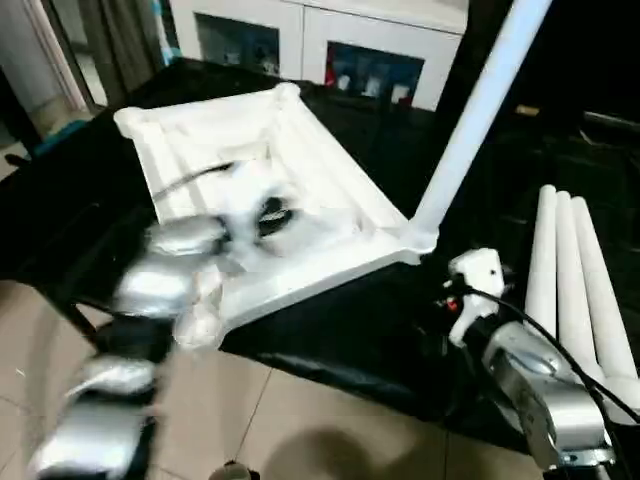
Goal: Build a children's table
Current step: Rotate table base
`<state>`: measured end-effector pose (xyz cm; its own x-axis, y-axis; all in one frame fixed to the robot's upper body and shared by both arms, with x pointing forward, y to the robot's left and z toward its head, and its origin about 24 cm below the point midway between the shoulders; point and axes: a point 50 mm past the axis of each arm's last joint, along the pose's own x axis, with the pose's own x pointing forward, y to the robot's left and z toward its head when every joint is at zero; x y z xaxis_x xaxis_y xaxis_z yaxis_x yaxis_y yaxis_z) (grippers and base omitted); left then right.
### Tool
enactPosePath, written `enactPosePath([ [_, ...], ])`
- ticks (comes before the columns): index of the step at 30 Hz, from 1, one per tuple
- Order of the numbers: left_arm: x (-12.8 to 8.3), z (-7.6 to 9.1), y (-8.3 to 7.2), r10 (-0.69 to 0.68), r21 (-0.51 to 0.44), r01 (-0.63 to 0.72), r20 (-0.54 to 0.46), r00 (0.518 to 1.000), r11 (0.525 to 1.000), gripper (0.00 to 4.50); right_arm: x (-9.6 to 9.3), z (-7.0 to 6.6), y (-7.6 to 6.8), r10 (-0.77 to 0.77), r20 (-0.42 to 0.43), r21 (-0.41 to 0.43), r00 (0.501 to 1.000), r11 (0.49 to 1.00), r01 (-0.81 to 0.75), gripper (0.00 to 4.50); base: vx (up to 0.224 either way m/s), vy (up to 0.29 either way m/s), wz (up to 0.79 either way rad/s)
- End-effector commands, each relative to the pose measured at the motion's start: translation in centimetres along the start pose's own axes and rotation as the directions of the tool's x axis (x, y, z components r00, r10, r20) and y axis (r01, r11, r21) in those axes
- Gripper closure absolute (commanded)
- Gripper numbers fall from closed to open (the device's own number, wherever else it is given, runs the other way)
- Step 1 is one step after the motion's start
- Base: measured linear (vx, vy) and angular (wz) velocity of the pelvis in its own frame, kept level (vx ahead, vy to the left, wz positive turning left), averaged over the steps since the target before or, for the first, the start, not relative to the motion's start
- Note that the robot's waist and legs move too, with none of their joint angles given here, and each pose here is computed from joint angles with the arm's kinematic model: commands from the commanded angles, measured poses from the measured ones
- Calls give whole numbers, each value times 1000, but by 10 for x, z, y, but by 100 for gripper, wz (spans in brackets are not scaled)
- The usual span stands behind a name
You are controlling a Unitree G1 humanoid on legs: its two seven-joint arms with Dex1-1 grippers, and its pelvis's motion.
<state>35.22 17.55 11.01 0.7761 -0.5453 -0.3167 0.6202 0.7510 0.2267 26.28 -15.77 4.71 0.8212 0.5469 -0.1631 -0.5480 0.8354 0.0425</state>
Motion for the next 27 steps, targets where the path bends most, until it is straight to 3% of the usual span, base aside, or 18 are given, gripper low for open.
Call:
enactPosePath([
  [1, -29, 2, 28, 187, 92, -179, -89, 978, 980, 272, 3, -7, -2, -23, -84, -45, 996, 999, 19, 60, 0, 0, 0],
  [4, -48, -5, 47, 337, 163, -311, -167, 927, 936, 254, 5, -14, -5, -64, -133, -70, 989, 996, 55, 60, 0, 0, 0],
  [7, -76, -11, 74, 581, 253, -532, -198, 789, 808, 254, 10, -20, -6, -98, -174, -74, 980, 994, 86, 60, 0, 0, 0],
  [9, -86, -16, 80, 629, 281, -568, -227, 744, 773, 254, 13, -22, -5, -106, -189, -77, 976, 993, 93, 60, 0, 0, 0],
  [10, -89, -25, 79, 621, 289, -553, -273, 735, 781, 254, 16, -22, -5, -109, -193, -80, 975, 992, 95, 60, 0, 0, 0],
  [13, -90, -42, 70, 556, 293, -474, -370, 744, 830, 254, 20, -22, -5, -121, -191, -81, 974, 991, 107, 60, 0, 0, 0],
  [16, -81, -54, 48, 433, 222, -373, -404, 806, 901, 254, 33, -22, -8, -184, -171, -82, 968, 982, 172, 60, 0, 0, 0],
  [18, -74, -52, 37, 366, 198, -311, -382, 849, 929, 254, 44, -17, -6, -196, -152, -85, 969, 979, 185, 60, 0, 0, 0],
  [22, -69, -51, 21, 252, 163, -202, -400, 881, 966, 254, 58, -10, -5, -213, -138, -43, 967, 977, 209, 60, 0, 0, 0],
  [27, -65, -46, 1, 85, 88, -53, -408, 909, 995, 254, 71, -5, -5, -232, -139, -54, 963, 973, 226, 60, 0, 0, 0],
])
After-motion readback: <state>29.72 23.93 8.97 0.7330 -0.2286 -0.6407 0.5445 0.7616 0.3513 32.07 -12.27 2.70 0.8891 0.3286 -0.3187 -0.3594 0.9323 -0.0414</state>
